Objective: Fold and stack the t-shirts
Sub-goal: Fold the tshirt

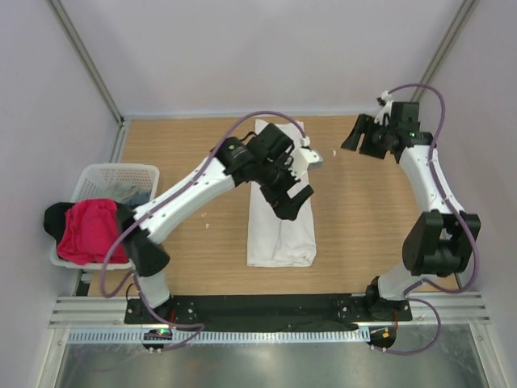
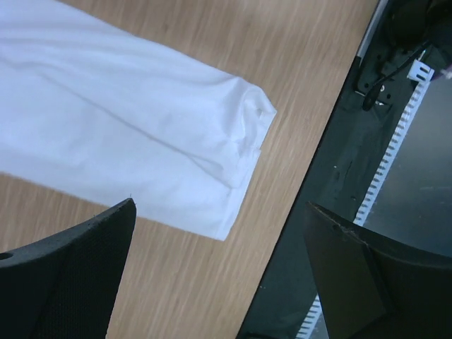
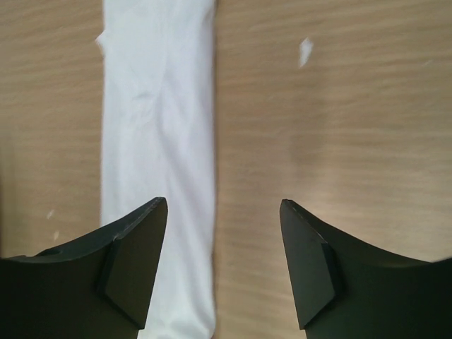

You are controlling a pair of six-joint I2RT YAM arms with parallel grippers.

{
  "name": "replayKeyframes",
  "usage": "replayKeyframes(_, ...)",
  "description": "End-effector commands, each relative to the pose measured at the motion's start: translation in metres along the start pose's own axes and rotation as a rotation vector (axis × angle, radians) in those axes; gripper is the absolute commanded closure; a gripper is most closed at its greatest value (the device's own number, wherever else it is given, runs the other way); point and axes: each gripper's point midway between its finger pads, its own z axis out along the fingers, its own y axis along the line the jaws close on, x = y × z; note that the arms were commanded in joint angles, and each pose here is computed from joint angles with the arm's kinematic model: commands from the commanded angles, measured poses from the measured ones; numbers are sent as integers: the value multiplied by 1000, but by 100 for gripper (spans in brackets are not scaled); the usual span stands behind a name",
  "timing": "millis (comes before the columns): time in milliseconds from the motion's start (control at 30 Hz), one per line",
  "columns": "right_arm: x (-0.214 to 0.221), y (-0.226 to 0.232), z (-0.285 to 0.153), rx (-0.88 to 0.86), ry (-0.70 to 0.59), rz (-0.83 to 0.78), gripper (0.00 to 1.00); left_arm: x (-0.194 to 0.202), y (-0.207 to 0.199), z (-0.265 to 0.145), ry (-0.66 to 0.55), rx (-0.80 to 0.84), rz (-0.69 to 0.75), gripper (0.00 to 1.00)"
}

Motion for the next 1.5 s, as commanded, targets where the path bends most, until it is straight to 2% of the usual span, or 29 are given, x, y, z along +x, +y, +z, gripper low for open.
replayKeyframes(0, 109, 40, -18, -183, 366, 181, 30, 16, 29, -8, -13, -215, -147, 0)
replayKeyframes(33, 120, 47, -26, -223, 392, 212, 31, 30, 32, -5, 13, -196, -211, 1)
replayKeyframes(67, 151, 49, -28, -235, 470, 319, 31, 33, 50, -14, -18, -217, -296, 0)
replayKeyframes(133, 182, 56, -37, -290, 519, 404, 31, 57, 71, -12, -8, -227, -497, 3)
replayKeyframes(167, 190, 58, -40, -299, 531, 442, 31, 59, 78, -13, -28, -224, -544, 3)
replayKeyframes(233, 219, 55, -47, -296, 592, 485, 32, 80, 84, -6, -11, -151, -711, 10)
replayKeyframes(333, 251, 52, -60, -267, 652, 537, 32, 94, 91, -1, -30, -85, -897, 14)
replayKeyframes(500, 288, 57, -77, -244, 741, 665, 32, 148, 74, 28, 47, 63, -1172, 18)
replayKeyframes(567, 300, 57, -79, -220, 779, 654, 32, 155, 72, 37, 41, 92, -1234, 20)
replayKeyframes(600, 307, 60, -79, -217, 809, 635, 32, 170, 65, 44, 76, 105, -1273, 21)
replayKeyframes(900, 327, 52, -57, -136, 889, 610, 32, 203, 54, 68, 125, 120, -1414, 32)
replayKeyframes(1267, 342, 56, -33, -84, 893, 593, 32, 222, 49, 85, 164, 110, -1505, 36)
replayKeyframes(1467, 347, 67, -33, -111, 893, 598, 32, 223, 34, 92, 199, 114, -1477, 37)
